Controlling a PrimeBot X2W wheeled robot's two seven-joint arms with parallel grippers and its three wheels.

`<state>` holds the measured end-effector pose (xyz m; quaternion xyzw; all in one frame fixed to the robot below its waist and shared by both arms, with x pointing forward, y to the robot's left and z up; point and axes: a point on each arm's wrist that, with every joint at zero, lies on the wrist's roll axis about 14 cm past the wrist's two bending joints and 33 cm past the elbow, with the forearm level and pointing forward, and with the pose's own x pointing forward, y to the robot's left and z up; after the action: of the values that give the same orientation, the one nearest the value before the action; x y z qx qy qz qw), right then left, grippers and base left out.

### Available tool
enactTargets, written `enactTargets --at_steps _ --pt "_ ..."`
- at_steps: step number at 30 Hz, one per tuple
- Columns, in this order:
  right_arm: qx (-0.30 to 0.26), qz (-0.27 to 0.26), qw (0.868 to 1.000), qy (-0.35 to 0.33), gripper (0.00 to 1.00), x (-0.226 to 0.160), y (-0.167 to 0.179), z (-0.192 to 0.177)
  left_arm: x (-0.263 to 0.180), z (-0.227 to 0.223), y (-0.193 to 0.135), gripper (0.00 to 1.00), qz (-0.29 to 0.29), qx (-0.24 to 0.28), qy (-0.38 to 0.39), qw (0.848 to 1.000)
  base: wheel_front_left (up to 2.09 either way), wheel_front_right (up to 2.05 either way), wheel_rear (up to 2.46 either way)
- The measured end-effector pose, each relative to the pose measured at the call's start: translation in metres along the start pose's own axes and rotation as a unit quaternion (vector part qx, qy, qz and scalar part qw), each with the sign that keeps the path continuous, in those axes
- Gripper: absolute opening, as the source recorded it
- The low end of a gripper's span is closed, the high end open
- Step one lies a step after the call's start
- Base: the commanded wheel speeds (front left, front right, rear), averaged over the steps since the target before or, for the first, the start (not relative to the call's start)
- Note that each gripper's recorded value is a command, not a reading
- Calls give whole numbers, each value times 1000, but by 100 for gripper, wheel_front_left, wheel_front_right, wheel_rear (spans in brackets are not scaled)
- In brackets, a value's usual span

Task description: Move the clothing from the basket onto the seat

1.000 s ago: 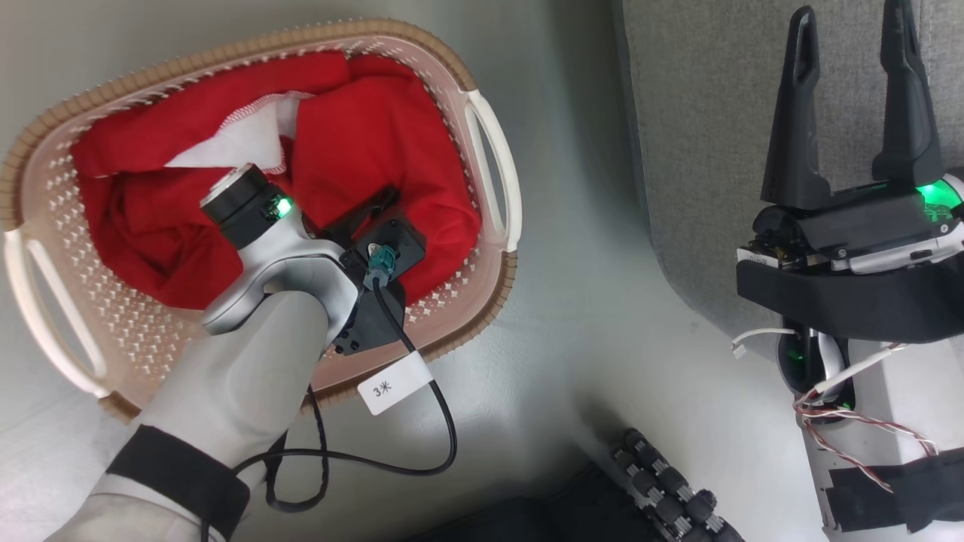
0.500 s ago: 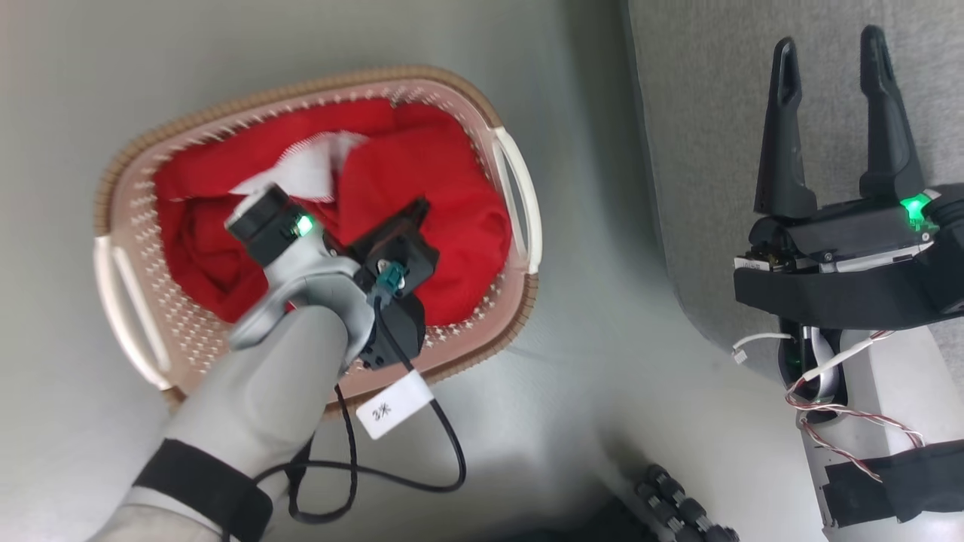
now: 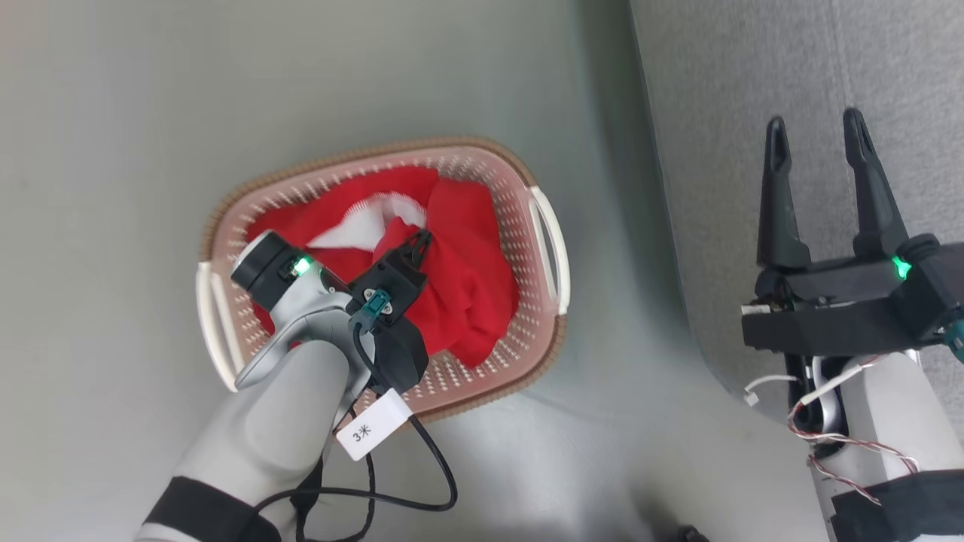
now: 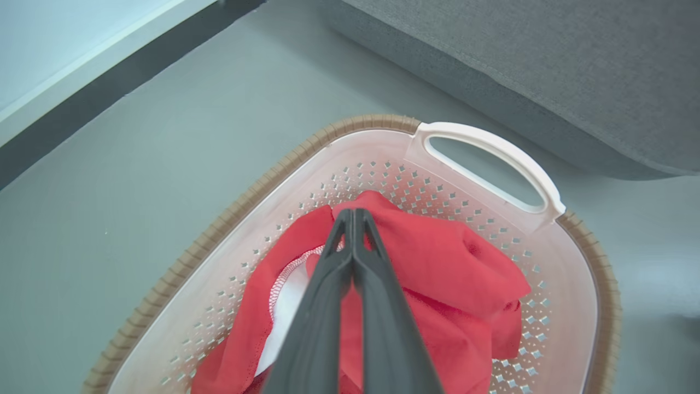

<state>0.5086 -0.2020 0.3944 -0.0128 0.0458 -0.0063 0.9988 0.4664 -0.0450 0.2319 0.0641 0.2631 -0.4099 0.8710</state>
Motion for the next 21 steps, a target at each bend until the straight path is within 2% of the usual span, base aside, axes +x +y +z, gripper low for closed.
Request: enactTargets --at_steps 21 --pt "17 22 999 -35 100 -36 17 52 -79 62 6 0 77 -19 -64 995 0 0 0"
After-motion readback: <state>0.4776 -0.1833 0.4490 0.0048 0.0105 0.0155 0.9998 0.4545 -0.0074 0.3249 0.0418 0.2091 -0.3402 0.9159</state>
